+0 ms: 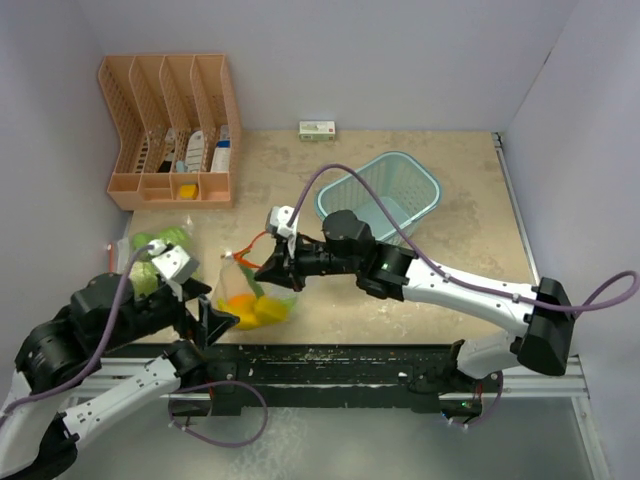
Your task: Place the food in the zip-top bag and seal the zipper
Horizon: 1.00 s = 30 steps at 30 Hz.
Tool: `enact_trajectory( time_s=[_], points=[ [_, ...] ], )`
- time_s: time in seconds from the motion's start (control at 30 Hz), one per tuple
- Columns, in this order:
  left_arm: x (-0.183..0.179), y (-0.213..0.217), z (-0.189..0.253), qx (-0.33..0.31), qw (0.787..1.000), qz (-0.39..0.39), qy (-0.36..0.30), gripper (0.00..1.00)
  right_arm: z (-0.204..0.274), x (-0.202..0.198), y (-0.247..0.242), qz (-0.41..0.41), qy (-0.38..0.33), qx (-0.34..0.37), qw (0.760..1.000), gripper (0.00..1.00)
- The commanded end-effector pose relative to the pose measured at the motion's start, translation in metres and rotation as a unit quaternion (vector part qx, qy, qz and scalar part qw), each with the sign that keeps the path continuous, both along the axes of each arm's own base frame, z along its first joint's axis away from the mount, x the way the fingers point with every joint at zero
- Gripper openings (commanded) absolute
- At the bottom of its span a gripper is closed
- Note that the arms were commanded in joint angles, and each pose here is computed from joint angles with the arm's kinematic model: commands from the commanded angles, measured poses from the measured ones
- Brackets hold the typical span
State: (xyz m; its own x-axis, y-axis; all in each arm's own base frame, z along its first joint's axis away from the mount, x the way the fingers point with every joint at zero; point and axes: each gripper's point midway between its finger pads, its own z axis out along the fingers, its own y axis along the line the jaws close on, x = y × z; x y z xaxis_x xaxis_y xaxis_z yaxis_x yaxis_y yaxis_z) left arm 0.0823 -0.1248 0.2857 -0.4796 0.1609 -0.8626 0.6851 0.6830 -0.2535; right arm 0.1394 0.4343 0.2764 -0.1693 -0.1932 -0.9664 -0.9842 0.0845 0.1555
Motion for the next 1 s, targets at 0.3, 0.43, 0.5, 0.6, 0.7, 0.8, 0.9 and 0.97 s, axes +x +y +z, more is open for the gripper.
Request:
enact_trajectory(
  time_s=[0.3,0.43,0.5,0.6,0.7,0.8,0.9,0.97],
  points=[
    [-0.016,0.003,0.07,-0.1,0.985,-0.047,-0.131,0.99,0.073,-0.004,-0.014,0.007,-0.028,0.111,0.993,0.0],
    [-0.008,-0.003,0.08,-0.091,0.98,-0.058,-0.167,0.97,0.068,-0.03,-0.023,0.079,-0.039,0.103,0.991,0.0],
    [-0.006,-0.008,0.081,-0.081,0.977,-0.076,-0.18,0.93,0.072,-0.042,-0.031,0.103,-0.044,0.11,0.988,0.0],
    [-0.005,-0.019,0.076,-0.065,0.973,-0.109,-0.193,0.87,0.075,-0.056,-0.041,0.137,-0.057,0.111,0.983,0.0],
    [-0.003,-0.03,0.068,-0.06,0.971,-0.132,-0.188,0.85,0.082,-0.061,-0.047,0.147,-0.072,0.115,0.98,0.0],
    [0.001,-0.037,0.062,-0.051,0.973,-0.137,-0.177,0.83,0.089,-0.065,-0.048,0.154,-0.073,0.123,0.978,0.0],
    [0.004,-0.041,0.061,-0.053,0.975,-0.138,-0.169,0.74,0.092,-0.067,-0.048,0.159,-0.069,0.128,0.977,0.0],
    [0.004,-0.043,0.064,-0.061,0.975,-0.137,-0.166,0.68,0.092,-0.069,-0.048,0.164,-0.068,0.13,0.976,0.0]
  ],
)
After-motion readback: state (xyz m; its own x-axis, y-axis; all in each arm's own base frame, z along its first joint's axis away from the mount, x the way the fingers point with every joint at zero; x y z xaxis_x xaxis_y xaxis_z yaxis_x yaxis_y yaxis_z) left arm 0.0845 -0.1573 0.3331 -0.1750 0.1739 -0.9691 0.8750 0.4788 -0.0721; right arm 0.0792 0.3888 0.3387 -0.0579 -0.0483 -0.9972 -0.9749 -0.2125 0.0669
